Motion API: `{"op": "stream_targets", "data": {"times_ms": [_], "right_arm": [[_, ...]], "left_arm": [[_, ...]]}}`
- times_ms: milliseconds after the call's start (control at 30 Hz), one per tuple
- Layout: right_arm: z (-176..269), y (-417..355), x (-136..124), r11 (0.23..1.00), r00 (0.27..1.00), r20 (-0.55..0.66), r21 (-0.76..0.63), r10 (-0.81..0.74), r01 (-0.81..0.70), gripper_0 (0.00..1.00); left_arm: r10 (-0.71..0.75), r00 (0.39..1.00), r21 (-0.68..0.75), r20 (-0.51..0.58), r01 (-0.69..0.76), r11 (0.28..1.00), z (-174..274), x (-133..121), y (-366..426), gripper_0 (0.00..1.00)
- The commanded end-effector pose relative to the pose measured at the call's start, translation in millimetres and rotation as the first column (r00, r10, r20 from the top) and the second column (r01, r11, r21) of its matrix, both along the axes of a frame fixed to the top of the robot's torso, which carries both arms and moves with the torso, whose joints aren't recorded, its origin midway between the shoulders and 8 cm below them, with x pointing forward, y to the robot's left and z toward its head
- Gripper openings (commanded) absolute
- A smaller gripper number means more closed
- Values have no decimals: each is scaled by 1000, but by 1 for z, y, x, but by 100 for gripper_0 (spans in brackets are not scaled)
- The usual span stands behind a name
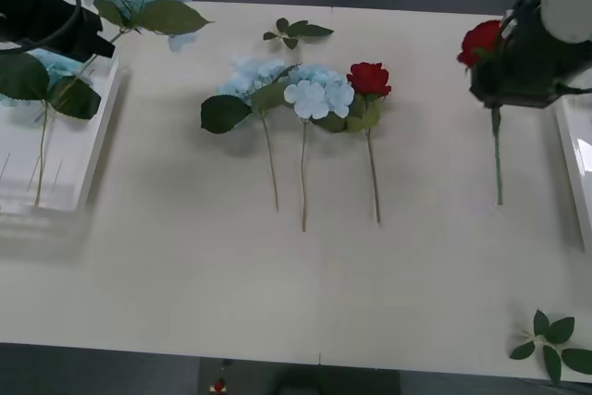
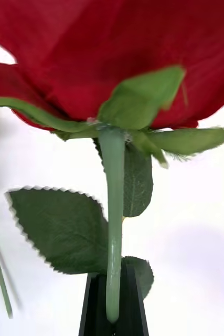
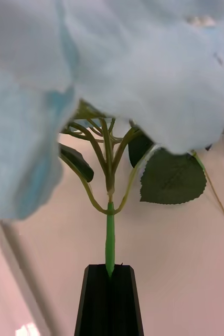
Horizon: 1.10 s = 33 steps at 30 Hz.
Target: Put the red flowers into the right box and the blue flowers into the left box
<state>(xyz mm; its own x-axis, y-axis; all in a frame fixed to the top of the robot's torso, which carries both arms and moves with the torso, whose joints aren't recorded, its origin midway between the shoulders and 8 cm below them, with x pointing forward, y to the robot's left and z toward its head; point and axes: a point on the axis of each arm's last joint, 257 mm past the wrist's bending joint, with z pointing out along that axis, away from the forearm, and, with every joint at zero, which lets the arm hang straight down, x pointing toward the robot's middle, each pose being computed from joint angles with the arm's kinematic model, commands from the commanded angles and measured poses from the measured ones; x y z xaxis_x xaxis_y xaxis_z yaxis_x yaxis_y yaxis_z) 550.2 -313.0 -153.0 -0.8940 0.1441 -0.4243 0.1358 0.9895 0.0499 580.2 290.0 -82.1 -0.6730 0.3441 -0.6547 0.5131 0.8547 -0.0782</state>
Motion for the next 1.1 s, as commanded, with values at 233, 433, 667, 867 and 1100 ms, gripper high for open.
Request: {"op": "stream_targets", "data": {"times_ms": [233, 433, 667, 867, 1100], "right_arm": [[100, -128, -13, 979, 997, 49, -194, 67, -56, 0], [77, -205, -17, 972, 999, 5, -231, 50, -48, 0], [39, -287, -19, 945, 1000, 9, -326, 19, -15, 0], [9, -335, -13, 906, 998, 60, -422, 35, -6, 0], [1, -364, -23, 855, 999, 20, -517, 46, -29, 0]], "left_arm": [[35, 996, 134, 79, -46, 990, 80, -29, 57, 1], [121, 991, 173, 52, -128, 977, 97, -57, 97, 0], [251, 964, 268, 83, -264, 927, 108, -73, 150, 0], [301, 935, 323, 187, -348, 880, 95, -60, 191, 0], [369, 903, 265, 220, -419, 868, 67, -38, 223, 0]]}}
